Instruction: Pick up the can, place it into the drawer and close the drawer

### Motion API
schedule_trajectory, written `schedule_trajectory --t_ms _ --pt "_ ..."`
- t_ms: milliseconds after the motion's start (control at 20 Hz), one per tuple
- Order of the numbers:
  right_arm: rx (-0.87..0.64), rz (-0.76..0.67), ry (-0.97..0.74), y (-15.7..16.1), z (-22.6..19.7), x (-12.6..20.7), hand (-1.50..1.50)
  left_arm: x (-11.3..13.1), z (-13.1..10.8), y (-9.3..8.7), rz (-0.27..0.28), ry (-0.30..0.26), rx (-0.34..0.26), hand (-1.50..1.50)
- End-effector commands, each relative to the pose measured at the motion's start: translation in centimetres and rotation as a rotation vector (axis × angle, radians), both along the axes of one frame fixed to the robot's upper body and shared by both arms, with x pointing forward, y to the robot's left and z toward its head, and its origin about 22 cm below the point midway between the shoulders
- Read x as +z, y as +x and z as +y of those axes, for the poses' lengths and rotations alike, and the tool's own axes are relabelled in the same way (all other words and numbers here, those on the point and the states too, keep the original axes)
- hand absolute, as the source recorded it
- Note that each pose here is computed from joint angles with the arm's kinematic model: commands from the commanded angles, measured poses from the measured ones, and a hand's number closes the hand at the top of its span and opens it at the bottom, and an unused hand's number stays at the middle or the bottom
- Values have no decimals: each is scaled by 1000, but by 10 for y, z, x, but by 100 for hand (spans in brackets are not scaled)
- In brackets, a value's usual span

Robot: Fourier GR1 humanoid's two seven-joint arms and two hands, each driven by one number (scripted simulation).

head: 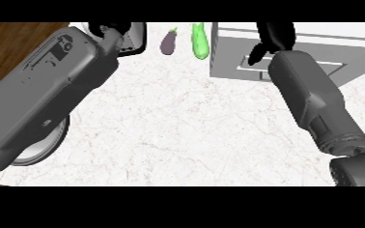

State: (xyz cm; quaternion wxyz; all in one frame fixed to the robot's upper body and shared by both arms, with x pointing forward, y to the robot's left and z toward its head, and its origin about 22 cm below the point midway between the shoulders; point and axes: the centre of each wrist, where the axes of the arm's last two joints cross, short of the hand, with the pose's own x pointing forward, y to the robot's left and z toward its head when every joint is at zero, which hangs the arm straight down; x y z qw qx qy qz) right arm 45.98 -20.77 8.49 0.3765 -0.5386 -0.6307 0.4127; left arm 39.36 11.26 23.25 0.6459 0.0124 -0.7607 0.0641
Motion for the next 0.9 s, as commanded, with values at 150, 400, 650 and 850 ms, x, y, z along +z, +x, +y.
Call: schedule_trajectory --t_ms 150,400,650,850 --pt "82 9 55 13 10 39 -150 -5 -2 -10 1 4 -23 -150" --pt "162 64 455 18 29 58 -150 1 16 -9 6 -1 -16 -150" --pt "216 70 691 16 20 47 -150 -1 6 -14 12 -5 -27 -150" --pt "231 80 728 15 15 41 -150 -6 10 -16 8 -10 -9 -150"
